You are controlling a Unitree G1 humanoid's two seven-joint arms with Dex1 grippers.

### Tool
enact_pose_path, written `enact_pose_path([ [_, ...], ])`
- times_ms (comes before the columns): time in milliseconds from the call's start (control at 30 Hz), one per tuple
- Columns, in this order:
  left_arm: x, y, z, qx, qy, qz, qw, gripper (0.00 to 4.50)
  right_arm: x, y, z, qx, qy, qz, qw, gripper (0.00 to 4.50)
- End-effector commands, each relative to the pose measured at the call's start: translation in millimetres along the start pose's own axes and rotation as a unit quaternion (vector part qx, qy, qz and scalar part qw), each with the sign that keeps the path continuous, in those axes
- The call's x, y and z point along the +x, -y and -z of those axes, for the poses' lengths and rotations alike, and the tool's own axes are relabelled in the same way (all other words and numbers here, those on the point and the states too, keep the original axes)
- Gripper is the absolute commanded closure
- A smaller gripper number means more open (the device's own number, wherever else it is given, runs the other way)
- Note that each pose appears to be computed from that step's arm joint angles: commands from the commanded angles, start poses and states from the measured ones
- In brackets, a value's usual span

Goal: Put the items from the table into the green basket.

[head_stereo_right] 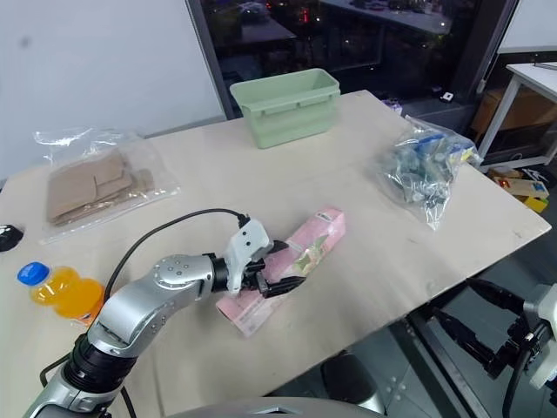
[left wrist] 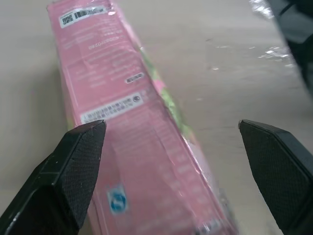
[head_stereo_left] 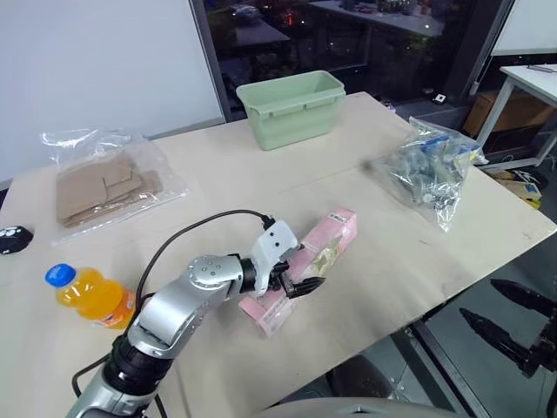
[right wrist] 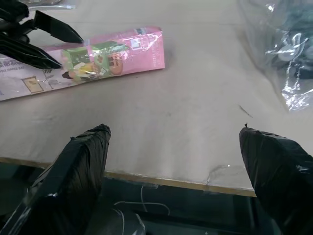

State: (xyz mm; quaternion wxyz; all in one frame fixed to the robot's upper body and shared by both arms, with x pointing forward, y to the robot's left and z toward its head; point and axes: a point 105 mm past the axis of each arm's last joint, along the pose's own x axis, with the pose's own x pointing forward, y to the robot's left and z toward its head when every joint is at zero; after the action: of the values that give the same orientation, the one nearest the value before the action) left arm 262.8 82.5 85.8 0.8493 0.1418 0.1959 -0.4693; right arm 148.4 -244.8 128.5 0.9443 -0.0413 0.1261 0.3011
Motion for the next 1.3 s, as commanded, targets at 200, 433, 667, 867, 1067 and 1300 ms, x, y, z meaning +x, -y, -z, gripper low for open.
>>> enact_pose_path([
  [200,5,5,19,-0.068,-0.05,-0.024,0.996,0.0,3,-1,-10,-0.025,0.018,-0.007,0.999,0.05],
  [433,3,2,12,-0.096,-0.035,-0.027,0.994,0.0,6,2,-11,-0.025,0.021,-0.02,0.999,0.05],
  [667,0,4,10,-0.119,-0.028,-0.01,0.992,0.0,7,4,-11,-0.026,0.022,-0.025,0.999,0.05],
  [867,-3,5,10,-0.127,-0.03,-0.002,0.991,2.27,7,4,-10,-0.023,0.02,-0.031,0.999,0.0],
  [1067,-3,5,7,-0.129,-0.024,-0.004,0.991,4.1,9,6,-11,-0.025,0.021,-0.036,0.999,0.0],
  [1300,-14,-23,-32,-0.079,0.06,-0.042,0.994,4.49,16,6,-24,-0.032,0.039,-0.061,0.997,0.0],
])
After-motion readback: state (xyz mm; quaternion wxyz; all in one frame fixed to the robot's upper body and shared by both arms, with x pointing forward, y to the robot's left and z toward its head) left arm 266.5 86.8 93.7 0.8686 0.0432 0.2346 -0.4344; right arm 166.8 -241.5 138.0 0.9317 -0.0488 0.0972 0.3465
